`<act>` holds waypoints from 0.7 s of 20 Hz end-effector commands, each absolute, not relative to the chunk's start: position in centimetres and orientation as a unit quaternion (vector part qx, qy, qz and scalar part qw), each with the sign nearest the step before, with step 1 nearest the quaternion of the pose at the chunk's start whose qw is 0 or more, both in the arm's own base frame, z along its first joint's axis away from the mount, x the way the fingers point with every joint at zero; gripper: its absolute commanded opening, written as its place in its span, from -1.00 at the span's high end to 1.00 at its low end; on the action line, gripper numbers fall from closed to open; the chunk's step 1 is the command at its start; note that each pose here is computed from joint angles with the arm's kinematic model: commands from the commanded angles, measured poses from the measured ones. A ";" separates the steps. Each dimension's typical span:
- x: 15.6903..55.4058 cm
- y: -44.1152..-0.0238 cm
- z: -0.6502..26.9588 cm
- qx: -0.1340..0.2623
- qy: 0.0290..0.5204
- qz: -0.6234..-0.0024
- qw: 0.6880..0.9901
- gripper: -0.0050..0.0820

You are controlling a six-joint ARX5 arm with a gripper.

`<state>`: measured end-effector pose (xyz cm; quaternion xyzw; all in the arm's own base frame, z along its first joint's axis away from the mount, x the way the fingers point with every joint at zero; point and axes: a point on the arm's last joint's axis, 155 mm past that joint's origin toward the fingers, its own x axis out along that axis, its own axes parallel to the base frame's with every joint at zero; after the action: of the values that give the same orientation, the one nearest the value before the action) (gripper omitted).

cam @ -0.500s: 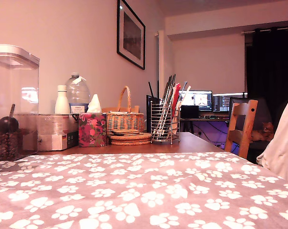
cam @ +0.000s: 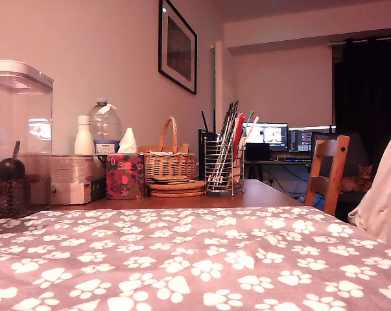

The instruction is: Pick up the coffee capsules on the table and drop them inside the coffee cup

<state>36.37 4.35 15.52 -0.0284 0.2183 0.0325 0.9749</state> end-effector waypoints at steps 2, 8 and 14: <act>36.0 4.4 15.0 -0.027 0.221 0.033 0.974 0.64; 36.0 4.3 15.0 -0.028 0.220 0.030 0.975 0.64; 36.2 4.1 15.2 -0.032 0.217 0.025 0.975 0.64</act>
<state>36.44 4.10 15.64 -0.0298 0.2160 0.0257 0.9756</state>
